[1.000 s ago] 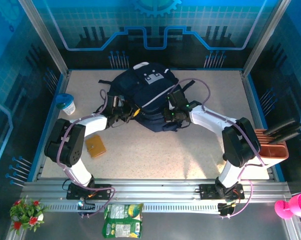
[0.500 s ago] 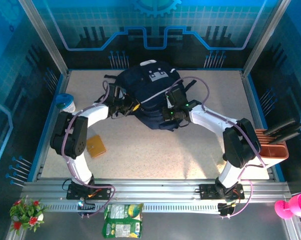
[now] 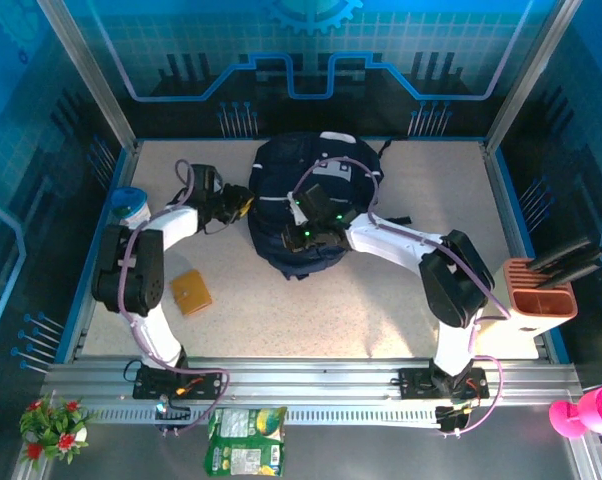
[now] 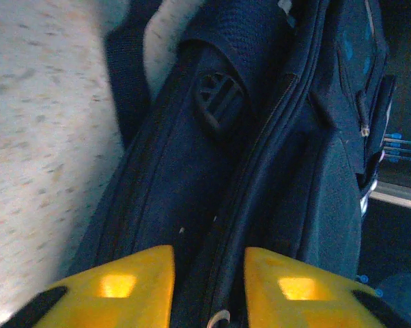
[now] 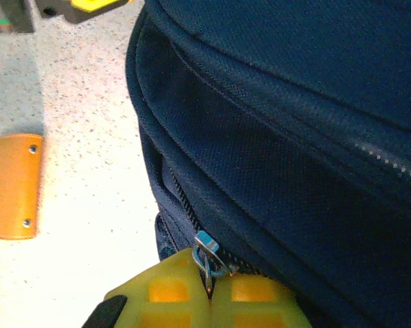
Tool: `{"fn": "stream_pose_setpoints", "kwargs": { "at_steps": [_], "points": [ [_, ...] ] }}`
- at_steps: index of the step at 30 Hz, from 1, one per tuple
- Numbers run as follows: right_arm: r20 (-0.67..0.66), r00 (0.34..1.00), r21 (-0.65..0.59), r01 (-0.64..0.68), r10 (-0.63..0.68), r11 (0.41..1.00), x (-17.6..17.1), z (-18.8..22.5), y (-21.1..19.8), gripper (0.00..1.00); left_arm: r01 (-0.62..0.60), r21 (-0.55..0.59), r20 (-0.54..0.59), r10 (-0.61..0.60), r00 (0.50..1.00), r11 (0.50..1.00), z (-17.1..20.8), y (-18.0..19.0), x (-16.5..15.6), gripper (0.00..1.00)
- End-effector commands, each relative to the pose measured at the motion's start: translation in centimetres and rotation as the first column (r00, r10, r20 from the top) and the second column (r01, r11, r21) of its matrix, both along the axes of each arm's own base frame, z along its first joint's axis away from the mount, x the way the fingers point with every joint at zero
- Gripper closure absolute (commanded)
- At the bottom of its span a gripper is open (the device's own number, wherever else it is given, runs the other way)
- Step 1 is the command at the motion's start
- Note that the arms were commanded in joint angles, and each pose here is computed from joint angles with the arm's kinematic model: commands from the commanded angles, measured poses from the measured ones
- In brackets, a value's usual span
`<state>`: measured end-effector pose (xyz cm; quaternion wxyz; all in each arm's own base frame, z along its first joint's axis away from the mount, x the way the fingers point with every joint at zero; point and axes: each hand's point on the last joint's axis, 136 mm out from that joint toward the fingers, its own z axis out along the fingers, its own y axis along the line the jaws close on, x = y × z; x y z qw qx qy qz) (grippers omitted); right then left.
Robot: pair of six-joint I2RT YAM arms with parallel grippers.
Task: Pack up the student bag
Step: Zip the student bag at the top-center of the table.
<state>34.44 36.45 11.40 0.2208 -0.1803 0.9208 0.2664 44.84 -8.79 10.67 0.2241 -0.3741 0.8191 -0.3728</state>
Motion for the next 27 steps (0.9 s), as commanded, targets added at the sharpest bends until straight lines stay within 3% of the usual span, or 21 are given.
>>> {"fn": "stream_pose_setpoints", "kwargs": {
  "at_steps": [1,7,14,27],
  "points": [
    [0.019,0.998,0.106,-0.054,0.053,0.993,0.3,2.3,3.0,1.00,-0.015,0.020,-0.030,0.016,0.999,1.000,0.7,0.7,-2.5,0.58],
    [0.009,0.998,0.118,-0.060,0.059,0.991,0.5,1.9,3.6,1.00,-0.012,-0.072,-0.051,0.008,0.999,0.997,2.3,-1.3,-4.7,0.52],
    [0.007,0.999,0.121,-0.054,0.054,0.991,0.5,1.8,3.6,1.00,-0.095,-0.181,-0.078,0.082,0.994,0.979,1.6,-4.3,-6.3,0.56],
    [-0.012,0.997,0.138,-0.071,0.073,0.988,-0.2,1.6,3.7,1.00,-0.103,-0.230,-0.059,0.092,0.994,0.968,0.9,-6.5,-5.1,0.59]
  ]
}}
